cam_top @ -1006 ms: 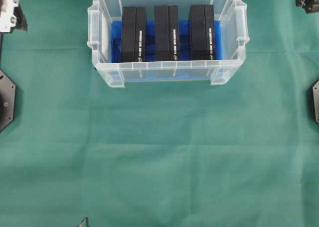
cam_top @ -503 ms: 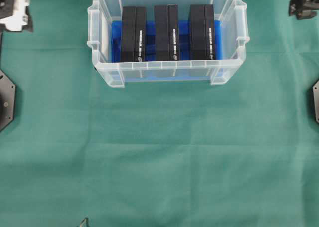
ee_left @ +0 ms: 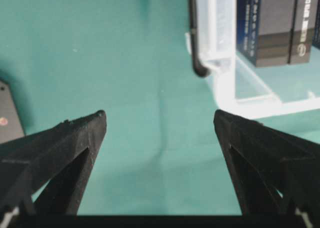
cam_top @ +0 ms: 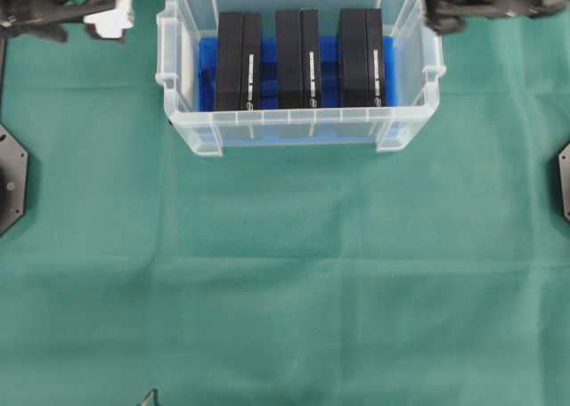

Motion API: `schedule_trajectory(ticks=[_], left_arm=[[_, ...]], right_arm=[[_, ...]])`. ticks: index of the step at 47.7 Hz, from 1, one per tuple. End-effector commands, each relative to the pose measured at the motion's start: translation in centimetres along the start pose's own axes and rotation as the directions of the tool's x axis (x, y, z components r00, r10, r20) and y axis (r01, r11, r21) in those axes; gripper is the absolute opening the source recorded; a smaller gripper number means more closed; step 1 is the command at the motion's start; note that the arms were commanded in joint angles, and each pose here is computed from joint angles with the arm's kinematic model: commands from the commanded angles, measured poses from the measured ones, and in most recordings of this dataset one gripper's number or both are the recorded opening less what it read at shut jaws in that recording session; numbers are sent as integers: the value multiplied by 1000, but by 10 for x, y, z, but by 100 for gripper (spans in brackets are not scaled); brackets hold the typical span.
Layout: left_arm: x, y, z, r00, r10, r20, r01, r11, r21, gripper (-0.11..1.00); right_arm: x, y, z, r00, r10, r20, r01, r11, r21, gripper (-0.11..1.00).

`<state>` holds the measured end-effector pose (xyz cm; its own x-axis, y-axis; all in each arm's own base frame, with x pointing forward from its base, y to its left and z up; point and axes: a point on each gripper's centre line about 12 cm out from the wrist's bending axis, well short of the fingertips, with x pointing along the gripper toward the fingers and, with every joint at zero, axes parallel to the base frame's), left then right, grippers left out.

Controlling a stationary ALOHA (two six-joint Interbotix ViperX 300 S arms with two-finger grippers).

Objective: Take the box out of the case with both arms.
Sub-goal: 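Move both open grippers over the left and right black boxes in the bin, then align left gripper over left box and right gripper over right box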

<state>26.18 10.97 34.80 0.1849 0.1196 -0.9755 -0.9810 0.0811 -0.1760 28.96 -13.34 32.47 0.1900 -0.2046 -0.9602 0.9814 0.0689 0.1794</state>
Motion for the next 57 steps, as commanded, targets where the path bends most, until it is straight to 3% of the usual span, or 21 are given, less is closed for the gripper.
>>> schedule_trajectory(ticks=[1,29,57], left_arm=[[-6,-15,3,1000,-25,14,24,1000,16,92],[15,-82,24,999,-42,31,40,996,83,92],[29,-116,31,999,-45,28,42,994,102,92]], right_arm=[[-7,18,6,999,45,21,-45,999,-8,96],[11,72,17,995,92,39,-91,996,-18,96],[16,76,19,996,83,36,-82,996,-19,96]])
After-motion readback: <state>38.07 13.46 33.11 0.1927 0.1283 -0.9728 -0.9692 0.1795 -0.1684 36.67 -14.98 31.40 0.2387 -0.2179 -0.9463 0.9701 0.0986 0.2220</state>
